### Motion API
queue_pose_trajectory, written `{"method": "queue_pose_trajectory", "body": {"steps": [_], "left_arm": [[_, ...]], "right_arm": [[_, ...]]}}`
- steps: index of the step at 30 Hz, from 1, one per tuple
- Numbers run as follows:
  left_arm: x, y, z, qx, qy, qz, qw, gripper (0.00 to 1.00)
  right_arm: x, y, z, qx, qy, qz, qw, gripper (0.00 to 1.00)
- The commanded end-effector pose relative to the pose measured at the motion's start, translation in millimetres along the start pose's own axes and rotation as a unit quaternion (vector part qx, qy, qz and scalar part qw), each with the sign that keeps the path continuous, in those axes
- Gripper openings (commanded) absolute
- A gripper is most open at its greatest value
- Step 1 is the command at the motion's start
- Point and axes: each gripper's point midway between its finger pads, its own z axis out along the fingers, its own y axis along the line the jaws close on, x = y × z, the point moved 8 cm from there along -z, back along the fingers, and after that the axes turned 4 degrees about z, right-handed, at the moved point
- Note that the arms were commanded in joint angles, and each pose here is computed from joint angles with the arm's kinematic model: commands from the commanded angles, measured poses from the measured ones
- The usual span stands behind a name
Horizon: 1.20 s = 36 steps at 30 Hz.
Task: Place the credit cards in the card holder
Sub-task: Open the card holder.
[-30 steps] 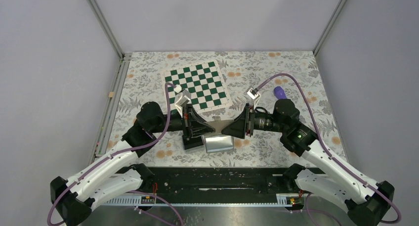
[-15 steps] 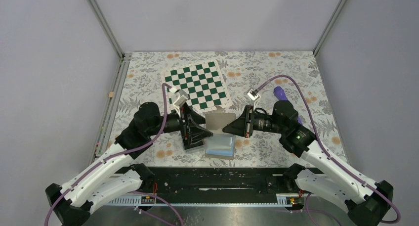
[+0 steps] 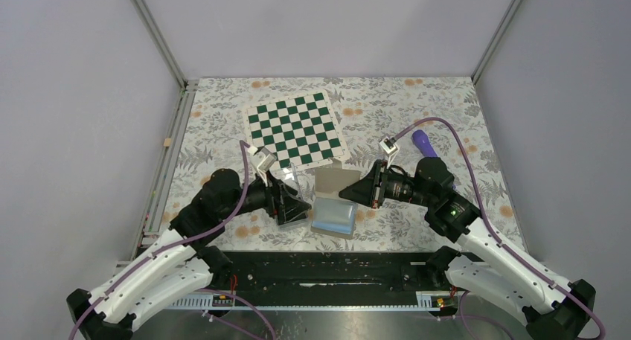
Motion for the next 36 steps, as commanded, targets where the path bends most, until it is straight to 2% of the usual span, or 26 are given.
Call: {"method": "queue_pose_trajectory", "body": {"steps": [1,10,22,36], "left_arm": [[-6.9,-0.4,2.7,-0.003,-0.014,-0.003,1.000,0.77],[-12.7,-4.4,6.2,0.015,-0.016,-0.003,1.000,0.76],[-27.0,-19.6,6.1,0.078,-0.057,0.004,0.995,0.76],[-28.3,-21.2,19.2,0.125,-0.090,-0.005,0.988,0.75]], "right_arm": [[-5.0,4.3,-0.3,-0.008,-0.013,-0.004,1.000,0.00],[-3.8,3.0,0.8,-0.009,-0.008,-0.001,1.000,0.00],[-0.3,0.8,2.5,-0.016,0.002,0.007,1.000,0.00],[-1.0,13.2,4.6,-0.086,0.002,0.028,0.996,0.00]]}}
